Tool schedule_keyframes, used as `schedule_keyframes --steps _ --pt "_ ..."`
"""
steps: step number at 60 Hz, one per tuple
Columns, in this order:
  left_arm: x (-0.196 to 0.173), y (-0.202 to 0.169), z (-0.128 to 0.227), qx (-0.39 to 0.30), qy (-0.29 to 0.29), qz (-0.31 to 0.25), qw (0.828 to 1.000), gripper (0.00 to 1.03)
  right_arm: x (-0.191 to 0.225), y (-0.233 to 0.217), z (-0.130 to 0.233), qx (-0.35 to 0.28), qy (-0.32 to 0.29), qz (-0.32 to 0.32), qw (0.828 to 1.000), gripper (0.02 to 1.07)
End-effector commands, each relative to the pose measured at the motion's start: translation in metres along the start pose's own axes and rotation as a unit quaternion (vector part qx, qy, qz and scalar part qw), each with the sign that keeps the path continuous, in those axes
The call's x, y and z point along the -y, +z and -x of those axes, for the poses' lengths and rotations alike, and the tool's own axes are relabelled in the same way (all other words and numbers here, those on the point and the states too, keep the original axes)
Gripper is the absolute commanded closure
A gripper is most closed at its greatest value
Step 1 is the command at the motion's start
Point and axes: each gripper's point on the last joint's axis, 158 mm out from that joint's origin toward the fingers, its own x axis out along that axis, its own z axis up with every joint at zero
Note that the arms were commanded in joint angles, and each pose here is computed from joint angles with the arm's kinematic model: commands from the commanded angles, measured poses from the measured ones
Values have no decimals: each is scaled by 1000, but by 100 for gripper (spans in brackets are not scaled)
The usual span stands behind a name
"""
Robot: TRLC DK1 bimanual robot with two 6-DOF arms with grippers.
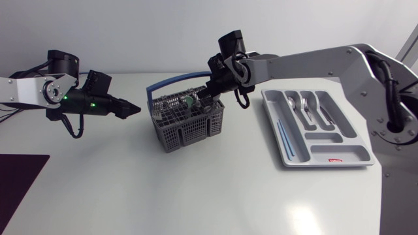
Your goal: Unload the cutlery basket into the drawer organizer.
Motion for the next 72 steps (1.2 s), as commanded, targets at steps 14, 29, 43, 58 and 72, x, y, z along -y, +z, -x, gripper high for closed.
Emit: schedule_keyframes --steps 14,29,43,58,72 --pt "26 -7 22 11 -15 -16 1000 21 -19 -55 45 -74 1 21 997 94" --pt "45 -18 36 8 -20 -24 999 21 -40 -77 76 -90 2 21 996 91" --pt "69 -36 55 -10 -32 -45 998 21 -38 -62 128 -53 -16 25 998 14" --pt "95 -76 63 -40 -53 -75 995 21 10 -74 188 -27 -41 -8 999 15" --pt "104 -89 42 -61 -62 -95 992 21 58 -124 157 -60 -44 -67 995 50"
